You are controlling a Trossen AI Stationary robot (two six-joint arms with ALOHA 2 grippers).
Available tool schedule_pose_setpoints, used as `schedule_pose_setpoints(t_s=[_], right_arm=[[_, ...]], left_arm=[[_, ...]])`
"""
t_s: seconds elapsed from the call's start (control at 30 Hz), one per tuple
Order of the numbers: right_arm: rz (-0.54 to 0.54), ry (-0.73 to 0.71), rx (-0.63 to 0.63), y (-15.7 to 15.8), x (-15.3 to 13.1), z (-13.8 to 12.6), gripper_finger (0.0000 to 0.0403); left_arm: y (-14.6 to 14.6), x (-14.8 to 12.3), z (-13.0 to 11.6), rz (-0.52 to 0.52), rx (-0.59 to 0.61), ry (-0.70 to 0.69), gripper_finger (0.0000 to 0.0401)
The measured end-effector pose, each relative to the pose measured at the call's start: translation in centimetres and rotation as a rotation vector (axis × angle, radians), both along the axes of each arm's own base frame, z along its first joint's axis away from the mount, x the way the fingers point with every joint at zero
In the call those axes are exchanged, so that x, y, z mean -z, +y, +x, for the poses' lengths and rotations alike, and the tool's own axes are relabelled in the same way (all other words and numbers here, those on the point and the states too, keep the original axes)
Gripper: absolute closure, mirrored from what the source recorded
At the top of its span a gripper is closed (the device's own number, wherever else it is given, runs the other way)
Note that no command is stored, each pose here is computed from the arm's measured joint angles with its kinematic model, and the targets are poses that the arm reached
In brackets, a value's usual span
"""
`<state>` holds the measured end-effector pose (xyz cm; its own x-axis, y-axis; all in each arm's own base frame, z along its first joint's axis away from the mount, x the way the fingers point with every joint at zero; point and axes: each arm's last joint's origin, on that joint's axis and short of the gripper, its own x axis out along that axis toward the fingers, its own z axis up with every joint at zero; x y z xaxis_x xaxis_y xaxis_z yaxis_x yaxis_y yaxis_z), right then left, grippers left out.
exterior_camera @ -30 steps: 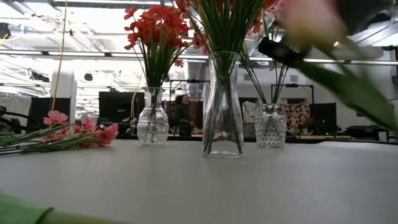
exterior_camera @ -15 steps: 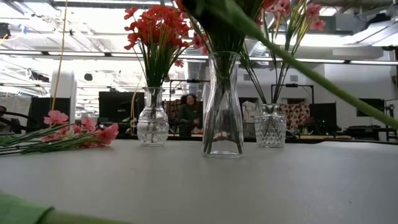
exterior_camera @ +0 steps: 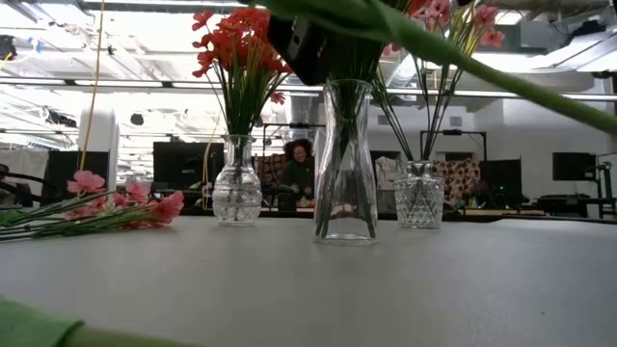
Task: Sort flowers into vase by color
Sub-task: Move the pink flowers onto the bottom center table, then put the pink flowers into the top right transparent vase
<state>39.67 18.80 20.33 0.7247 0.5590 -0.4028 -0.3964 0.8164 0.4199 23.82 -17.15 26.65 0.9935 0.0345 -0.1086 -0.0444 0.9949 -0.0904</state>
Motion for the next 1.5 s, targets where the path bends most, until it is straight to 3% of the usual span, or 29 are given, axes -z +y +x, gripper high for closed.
schedule_pose_setpoints(t_s=[0.3,0.47,0.57,0.77,0.9,1.03,1.23,1.5], right_arm=[[-0.001,0.001,0.001,0.0,0.0,0.0,0.0180],[0.000,0.001,0.000,0.0,0.0,0.0,0.0159],[0.002,-0.001,0.000,0.0,-0.2,-0.1,0.0159],[0.021,-0.017,-0.028,0.1,-1.0,-0.3,0.0159],[0.020,-0.012,-0.050,0.8,-1.3,-0.9,0.0159],[0.001,0.028,-0.075,1.6,-1.6,-1.8,0.0159],[-0.086,0.091,-0.023,2.2,-2.8,-3.8,0.0159],[-0.241,0.119,0.093,3.3,-3.9,-6.6,0.0159]], left_arm=[[0.0,-0.8,-1.9,-0.075,0.027,0.051,0.0180],[0.3,-0.3,-2.7,-0.117,0.030,0.131,0.0180],[0.5,0.2,-3.1,-0.199,0.030,0.207,0.0180],[0.8,2.1,-4.0,-0.467,0.008,0.454,0.0180],[1.4,3.5,-4.9,-0.620,-0.110,0.634,0.0180],[2.1,4.4,-5.8,-0.710,-0.258,0.744,0.0180],[3.0,5.3,-6.6,-0.764,-0.468,0.768,0.0180],[3.6,8.8,-6.5,-0.792,-0.682,0.819,0.0180]])
